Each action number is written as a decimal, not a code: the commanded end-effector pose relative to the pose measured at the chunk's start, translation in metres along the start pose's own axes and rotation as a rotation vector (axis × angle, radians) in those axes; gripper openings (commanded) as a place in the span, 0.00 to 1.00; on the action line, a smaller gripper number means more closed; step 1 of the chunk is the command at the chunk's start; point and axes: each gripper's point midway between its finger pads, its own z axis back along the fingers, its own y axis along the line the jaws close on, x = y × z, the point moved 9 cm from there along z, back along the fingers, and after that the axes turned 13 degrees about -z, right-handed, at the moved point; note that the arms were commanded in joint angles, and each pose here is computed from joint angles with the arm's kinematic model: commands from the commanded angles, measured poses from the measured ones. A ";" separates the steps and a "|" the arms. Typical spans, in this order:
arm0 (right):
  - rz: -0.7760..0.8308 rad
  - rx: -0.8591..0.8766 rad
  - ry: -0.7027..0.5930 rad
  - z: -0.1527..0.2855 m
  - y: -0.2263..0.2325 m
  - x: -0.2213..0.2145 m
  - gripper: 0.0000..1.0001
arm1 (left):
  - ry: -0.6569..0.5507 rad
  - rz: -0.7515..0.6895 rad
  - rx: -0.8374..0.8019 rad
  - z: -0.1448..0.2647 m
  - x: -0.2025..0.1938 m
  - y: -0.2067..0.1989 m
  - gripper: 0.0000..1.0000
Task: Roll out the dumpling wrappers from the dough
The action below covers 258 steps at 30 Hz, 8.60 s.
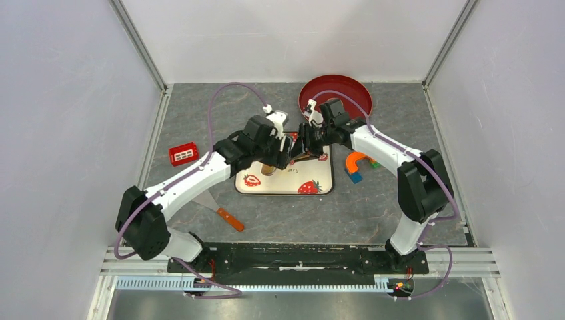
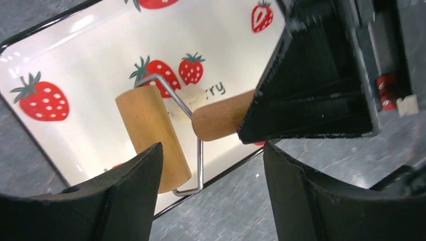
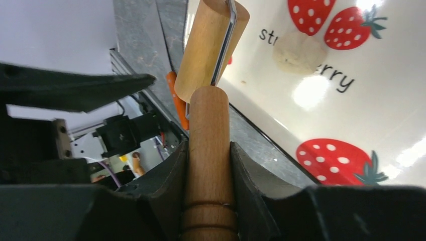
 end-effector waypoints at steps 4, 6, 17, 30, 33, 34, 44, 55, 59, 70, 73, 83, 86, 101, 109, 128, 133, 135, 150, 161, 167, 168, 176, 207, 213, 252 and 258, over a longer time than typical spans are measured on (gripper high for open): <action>0.182 -0.031 -0.110 0.027 0.009 0.010 0.00 | -0.231 0.424 -0.319 0.004 0.034 0.052 0.78; 0.178 -0.061 -0.116 0.032 0.002 0.010 0.00 | -0.266 0.534 -0.362 0.002 0.028 0.077 0.78; 0.150 -0.215 -0.185 0.081 -0.033 0.019 0.00 | 0.031 0.820 -0.173 -0.013 -0.065 0.177 0.78; 0.176 -0.220 -0.189 0.097 -0.026 0.029 0.00 | 0.332 0.721 -0.204 -0.062 -0.112 0.184 0.64; 0.183 -0.208 -0.189 0.098 -0.023 0.031 0.00 | 0.364 0.683 -0.241 -0.075 -0.116 0.173 0.60; 0.184 -0.207 -0.189 0.098 -0.023 0.031 0.00 | 0.371 0.672 -0.248 -0.078 -0.116 0.171 0.58; 0.195 -0.185 -0.192 0.098 -0.016 0.037 0.00 | 0.438 0.615 -0.280 -0.083 -0.125 0.157 0.02; 0.196 -0.188 -0.194 0.098 -0.014 0.041 0.00 | 0.472 0.515 -0.341 -0.091 -0.116 0.121 0.02; 0.192 -0.219 -0.194 0.099 -0.015 0.041 0.00 | 0.476 0.546 -0.330 -0.097 -0.112 0.109 0.02; 0.209 -0.344 -0.185 0.112 -0.013 0.046 0.00 | 0.486 0.666 -0.217 -0.084 -0.120 0.092 0.02; 0.210 -0.360 -0.180 0.113 -0.014 0.046 0.00 | 0.460 0.722 -0.200 -0.081 -0.123 0.087 0.02; 0.228 -0.422 -0.138 0.114 -0.013 0.042 0.00 | 0.428 0.849 -0.215 -0.077 -0.138 0.071 0.02; 0.227 -0.448 -0.113 0.115 -0.007 0.040 0.00 | 0.432 0.848 -0.213 -0.076 -0.141 0.070 0.02; 0.282 -0.564 -0.018 0.097 0.017 0.024 0.00 | 0.489 0.788 -0.187 -0.078 -0.150 0.060 0.02; 0.383 -0.629 -0.045 0.087 0.017 0.014 0.00 | 0.498 0.769 -0.190 -0.079 -0.150 0.056 0.02; 0.407 -0.680 0.006 0.071 0.017 -0.001 0.00 | 0.513 0.747 -0.176 -0.081 -0.150 0.052 0.02; 0.398 -0.688 0.015 0.073 0.019 -0.003 0.00 | 0.516 0.744 -0.173 -0.081 -0.151 0.052 0.02; 0.393 -0.698 0.022 0.073 0.019 -0.004 0.00 | 0.514 0.741 -0.173 -0.081 -0.150 0.051 0.02; 0.376 -0.758 0.076 0.061 0.001 -0.009 0.00 | 0.514 0.735 -0.166 -0.082 -0.150 0.052 0.02; 0.384 -0.799 0.100 0.054 -0.006 -0.012 0.00 | 0.518 0.733 -0.164 -0.083 -0.150 0.052 0.02; 0.388 -0.814 0.114 0.049 -0.009 -0.013 0.00 | 0.519 0.735 -0.164 -0.083 -0.150 0.052 0.02; 0.391 -0.817 0.115 0.048 -0.010 -0.014 0.00 | 0.520 0.734 -0.164 -0.083 -0.150 0.052 0.02; 0.416 -0.821 0.130 0.039 -0.013 -0.019 0.00 | 0.520 0.732 -0.166 -0.083 -0.150 0.052 0.02; 0.460 -0.797 -0.138 0.075 0.039 -0.005 0.00 | 0.533 0.727 -0.164 -0.083 -0.152 0.052 0.02; 0.476 -0.789 -0.194 0.086 0.048 -0.004 0.00 | 0.532 0.726 -0.166 -0.084 -0.151 0.052 0.02; 0.435 -0.771 0.048 0.035 -0.004 -0.027 0.00 | 0.543 0.720 -0.166 -0.088 -0.153 0.051 0.02; 0.441 -0.815 -0.037 0.046 0.009 -0.020 0.00 | 0.540 0.718 -0.168 -0.088 -0.152 0.052 0.02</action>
